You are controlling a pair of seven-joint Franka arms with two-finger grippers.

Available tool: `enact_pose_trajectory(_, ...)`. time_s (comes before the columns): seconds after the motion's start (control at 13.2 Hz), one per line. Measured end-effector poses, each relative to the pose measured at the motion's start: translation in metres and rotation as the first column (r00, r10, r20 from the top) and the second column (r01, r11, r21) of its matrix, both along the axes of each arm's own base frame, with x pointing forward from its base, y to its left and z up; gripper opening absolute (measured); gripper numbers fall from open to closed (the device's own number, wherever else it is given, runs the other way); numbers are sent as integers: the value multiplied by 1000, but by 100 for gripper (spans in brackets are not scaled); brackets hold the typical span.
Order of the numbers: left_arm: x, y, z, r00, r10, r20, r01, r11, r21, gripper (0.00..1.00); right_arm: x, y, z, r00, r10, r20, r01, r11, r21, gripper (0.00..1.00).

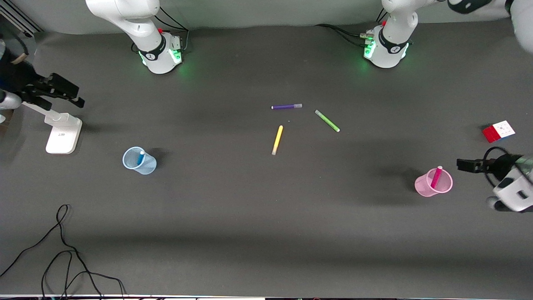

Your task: Place pink and blue markers in matching cups

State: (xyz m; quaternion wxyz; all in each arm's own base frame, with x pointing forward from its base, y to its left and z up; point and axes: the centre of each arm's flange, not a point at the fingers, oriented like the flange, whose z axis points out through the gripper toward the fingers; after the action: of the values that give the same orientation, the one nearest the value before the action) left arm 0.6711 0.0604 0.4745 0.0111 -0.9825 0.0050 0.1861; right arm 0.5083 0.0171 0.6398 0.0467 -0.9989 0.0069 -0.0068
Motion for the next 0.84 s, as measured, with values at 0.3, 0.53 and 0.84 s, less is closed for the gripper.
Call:
enact_pose_trajectory(0.3, -31, -28, 61, 991, -30, 131, 29, 1000, 8, 100, 6, -19, -13, 1000, -25, -13, 25, 999, -25, 100)
enact_pose_trajectory(0.53, -62, -49, 69, 978, -45, 202, 44, 999, 6, 100, 7, -22, -14, 999, -27, -17, 26, 999, -35, 100)
enact_pose_trajectory(0.84, -100, -67, 90, 967, -42, 252, 43, 999, 2, 100, 12, -20, -25, 998, -18, -53, 17, 999, -29, 100)
